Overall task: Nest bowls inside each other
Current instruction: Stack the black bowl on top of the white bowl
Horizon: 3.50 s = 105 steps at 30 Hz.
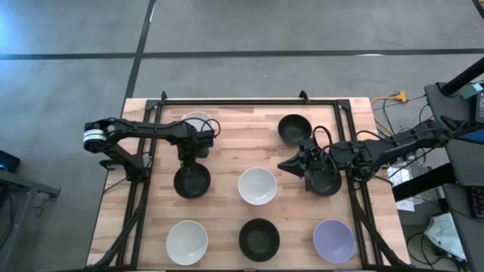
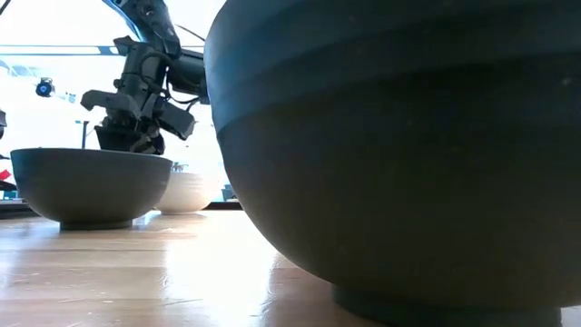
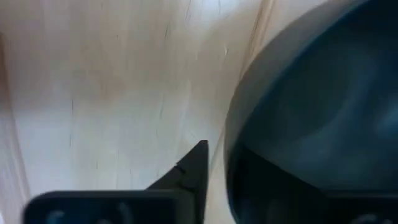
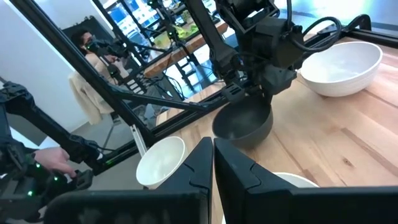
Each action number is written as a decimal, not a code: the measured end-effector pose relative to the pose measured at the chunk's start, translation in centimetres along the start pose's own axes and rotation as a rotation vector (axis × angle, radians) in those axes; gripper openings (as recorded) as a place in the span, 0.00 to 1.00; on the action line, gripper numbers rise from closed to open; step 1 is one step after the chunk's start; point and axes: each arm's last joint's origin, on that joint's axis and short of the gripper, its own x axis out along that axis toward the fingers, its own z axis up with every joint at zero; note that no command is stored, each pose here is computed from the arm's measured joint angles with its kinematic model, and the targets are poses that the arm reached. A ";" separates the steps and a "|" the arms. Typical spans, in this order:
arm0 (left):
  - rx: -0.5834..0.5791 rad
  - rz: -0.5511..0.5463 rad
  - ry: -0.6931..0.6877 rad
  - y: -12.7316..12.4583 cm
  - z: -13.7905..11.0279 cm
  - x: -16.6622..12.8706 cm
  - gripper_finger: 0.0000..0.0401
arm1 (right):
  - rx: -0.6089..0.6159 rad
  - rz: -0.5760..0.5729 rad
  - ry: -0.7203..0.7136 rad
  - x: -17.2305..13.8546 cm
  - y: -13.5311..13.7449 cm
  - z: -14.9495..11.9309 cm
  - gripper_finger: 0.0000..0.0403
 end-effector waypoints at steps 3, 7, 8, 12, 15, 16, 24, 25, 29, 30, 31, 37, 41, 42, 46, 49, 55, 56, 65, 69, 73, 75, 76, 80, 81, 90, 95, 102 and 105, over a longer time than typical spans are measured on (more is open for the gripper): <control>-0.004 0.000 -0.014 0.0 -0.1 -0.3 0.02 | 0.000 0.000 0.000 0.0 0.0 0.0 0.02; -0.003 0.001 -0.036 -0.1 -0.3 -0.8 0.02 | 0.000 0.000 0.000 0.0 0.0 0.0 0.02; -0.001 0.001 -0.047 -0.1 -0.4 -1.1 0.02 | 0.000 0.000 -0.001 0.0 0.0 0.0 0.02; -0.001 0.002 -0.058 -0.3 -0.7 -2.3 0.02 | 0.000 0.000 -0.001 0.0 0.0 0.0 0.02; -0.002 0.004 -0.055 -0.5 -1.0 -3.6 0.02 | 0.000 0.000 -0.001 0.0 0.0 0.0 0.02; -0.003 0.004 -0.051 -0.5 -1.1 -4.0 0.02 | 0.000 -0.001 -0.001 0.0 0.0 0.0 0.02; -0.117 -0.003 -0.113 -1.2 -0.6 -9.1 0.02 | -0.001 -0.002 -0.002 0.0 0.0 0.0 0.02; -0.134 -0.006 -0.138 -1.3 -0.4 -9.9 0.02 | -0.001 -0.002 -0.002 0.0 0.0 0.0 0.02; -0.174 -0.022 -0.258 -1.8 0.2 -13.0 0.02 | -0.002 -0.002 -0.002 0.0 0.0 0.0 0.02; -0.168 -0.026 -0.284 -2.0 0.3 -13.6 0.02 | -0.005 -0.002 -0.002 0.0 0.0 0.0 0.02; -0.159 -0.030 -0.305 -2.3 0.4 -14.2 0.02 | -0.009 -0.002 -0.002 0.0 0.0 0.0 0.02; -0.140 -0.071 -0.390 -4.7 1.7 -16.9 0.02 | -0.034 0.003 0.010 -0.2 0.0 0.0 0.02; -0.125 -0.128 -0.397 -6.8 3.4 -17.7 0.02 | -0.076 0.003 0.033 -1.3 -0.2 0.2 0.02; -0.124 -0.141 -0.398 -7.3 3.9 -17.8 0.02 | -0.086 0.012 0.050 -1.7 -0.2 0.3 0.02; -0.112 -0.164 -0.413 -8.9 6.3 -18.5 0.02 | -0.107 0.001 0.123 -4.0 -0.7 0.3 0.02; -0.102 -0.171 -0.433 -9.5 8.2 -19.0 0.02 | -0.168 -0.024 0.178 -6.0 -0.9 0.7 0.02; -0.127 -0.224 -0.461 -10.4 12.2 -19.5 0.02 | -0.293 -0.075 0.277 -9.6 -0.5 2.9 0.02; -0.135 -0.237 -0.449 -10.5 12.8 -19.3 0.02 | -0.303 -0.081 0.283 -10.1 -0.4 3.3 0.02; -0.243 -0.230 -0.283 -10.5 16.7 -15.8 0.01 | -0.373 -0.119 0.326 -12.5 0.0 5.1 0.02; -0.270 -0.210 -0.222 -10.1 17.6 -14.3 0.00 | -0.400 -0.113 0.326 -12.7 0.1 5.3 0.02; -0.277 -0.203 -0.202 -9.9 18.2 -13.3 0.00 | -0.419 -0.117 0.340 -12.6 -0.1 5.0 0.02; -0.280 -0.194 -0.195 -9.9 18.5 -12.8 0.00 | -0.420 -0.123 0.353 -12.5 -0.3 4.6 0.02; -0.281 -0.187 -0.195 -9.8 18.8 -12.5 0.00 | -0.415 -0.127 0.360 -12.3 -0.4 4.4 0.02; -0.290 -0.158 -0.170 -9.7 19.6 -11.1 0.00 | -0.408 -0.132 0.386 -12.0 -0.7 3.8 0.02; -0.293 -0.149 -0.161 -9.7 19.8 -10.6 0.00 | -0.408 -0.134 0.390 -11.9 -0.7 3.7 0.02; -0.305 -0.086 -0.139 -9.4 20.9 -8.5 0.00 | -0.381 -0.140 0.394 -11.8 -0.8 3.5 0.02; -0.306 -0.064 -0.143 -9.3 21.0 -8.4 0.00 | -0.379 -0.140 0.394 -11.8 -0.8 3.5 0.02; -0.297 -0.051 -0.134 -9.3 21.2 -7.9 0.00 | -0.379 -0.140 0.394 -11.8 -0.8 3.5 0.02; -0.283 -0.053 -0.130 -9.2 21.4 -7.1 0.00 | -0.379 -0.140 0.393 -11.8 -0.8 3.5 0.02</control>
